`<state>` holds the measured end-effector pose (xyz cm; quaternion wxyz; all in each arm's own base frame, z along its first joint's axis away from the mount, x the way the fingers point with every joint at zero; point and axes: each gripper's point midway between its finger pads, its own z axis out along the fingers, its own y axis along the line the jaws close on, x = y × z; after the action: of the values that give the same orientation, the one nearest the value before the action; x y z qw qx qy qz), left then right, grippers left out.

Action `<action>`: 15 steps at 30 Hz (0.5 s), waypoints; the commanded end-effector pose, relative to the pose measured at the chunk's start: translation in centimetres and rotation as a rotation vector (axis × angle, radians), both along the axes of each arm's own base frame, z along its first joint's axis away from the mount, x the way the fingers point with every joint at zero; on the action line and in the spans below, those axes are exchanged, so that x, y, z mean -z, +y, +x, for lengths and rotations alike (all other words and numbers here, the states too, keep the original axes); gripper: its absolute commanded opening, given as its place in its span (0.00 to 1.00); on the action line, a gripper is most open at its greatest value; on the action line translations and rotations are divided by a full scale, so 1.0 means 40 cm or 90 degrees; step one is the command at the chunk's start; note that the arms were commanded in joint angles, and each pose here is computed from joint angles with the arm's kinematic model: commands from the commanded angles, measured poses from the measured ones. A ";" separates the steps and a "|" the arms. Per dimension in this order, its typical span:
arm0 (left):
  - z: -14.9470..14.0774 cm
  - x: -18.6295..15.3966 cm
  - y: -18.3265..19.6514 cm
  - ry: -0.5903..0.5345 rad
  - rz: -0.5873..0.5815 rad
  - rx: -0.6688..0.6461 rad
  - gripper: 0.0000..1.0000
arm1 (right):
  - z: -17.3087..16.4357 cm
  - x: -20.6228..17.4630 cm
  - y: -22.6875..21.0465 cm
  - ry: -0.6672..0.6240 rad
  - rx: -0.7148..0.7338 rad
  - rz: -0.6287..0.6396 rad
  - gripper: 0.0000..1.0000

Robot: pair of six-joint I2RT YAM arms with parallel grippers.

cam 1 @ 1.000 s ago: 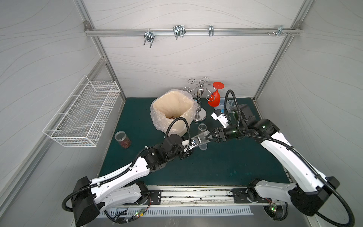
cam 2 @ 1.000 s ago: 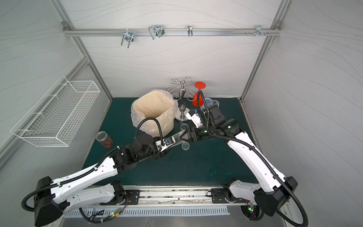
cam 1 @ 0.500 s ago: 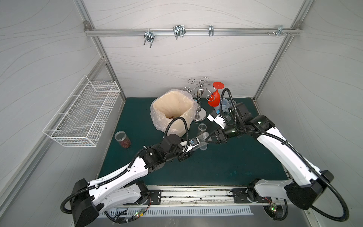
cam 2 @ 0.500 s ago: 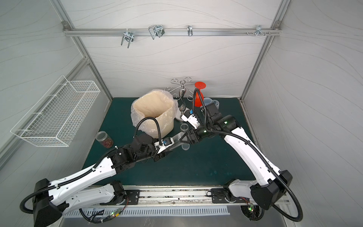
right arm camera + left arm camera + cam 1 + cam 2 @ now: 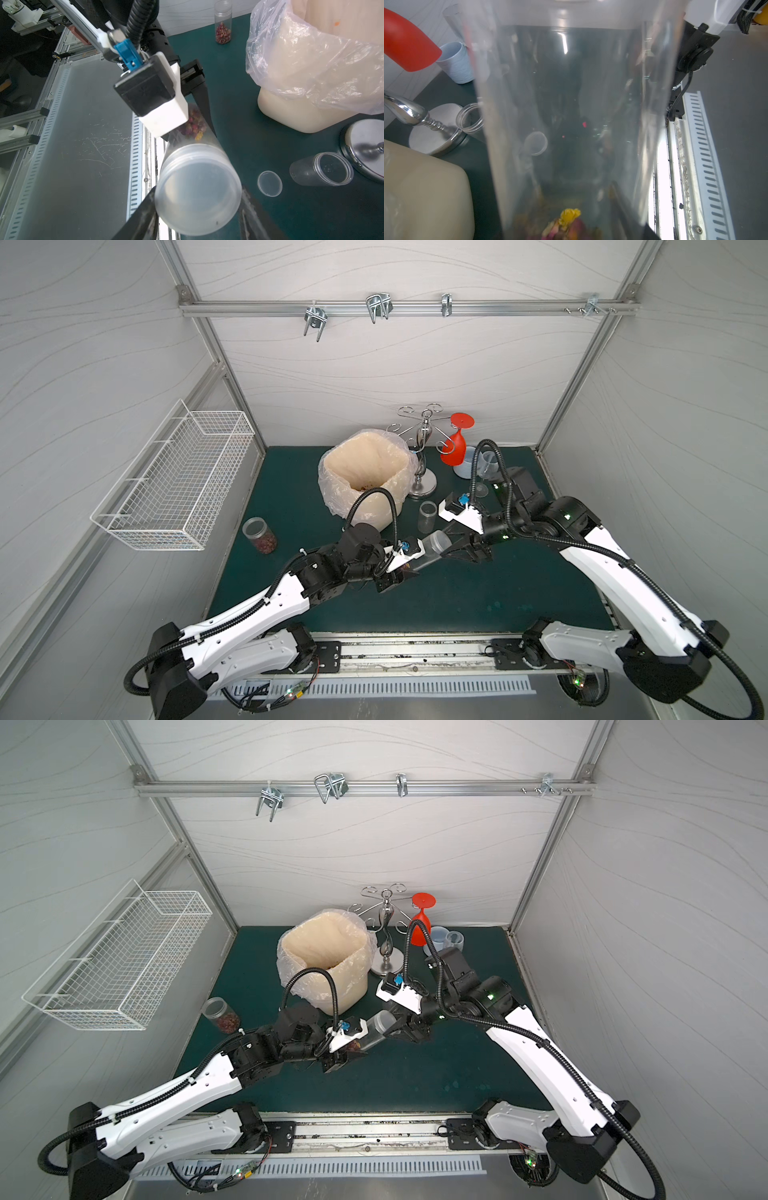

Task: Empty the moldy dried flower tea in the jars
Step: Unscrew the lid from the jar.

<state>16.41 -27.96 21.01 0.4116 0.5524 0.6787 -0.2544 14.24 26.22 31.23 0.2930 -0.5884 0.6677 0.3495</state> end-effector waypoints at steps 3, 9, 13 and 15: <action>0.061 -0.093 -0.013 -0.125 -0.039 -0.039 0.00 | 0.029 -0.087 0.038 0.017 0.053 0.064 0.80; 0.115 -0.109 0.030 -0.196 -0.013 -0.118 0.00 | 0.045 -0.136 -0.001 0.162 0.227 0.093 0.90; 0.113 -0.118 0.037 -0.215 -0.019 -0.119 0.00 | 0.066 -0.118 -0.025 0.239 0.299 0.090 0.92; 0.113 -0.120 0.040 -0.219 -0.017 -0.120 0.00 | 0.071 -0.105 -0.020 0.273 0.308 0.083 0.93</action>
<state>20.28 -26.34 23.51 0.5081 0.5254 0.6679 -0.1404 16.77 25.57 35.86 0.2943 -0.3662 0.7819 0.4097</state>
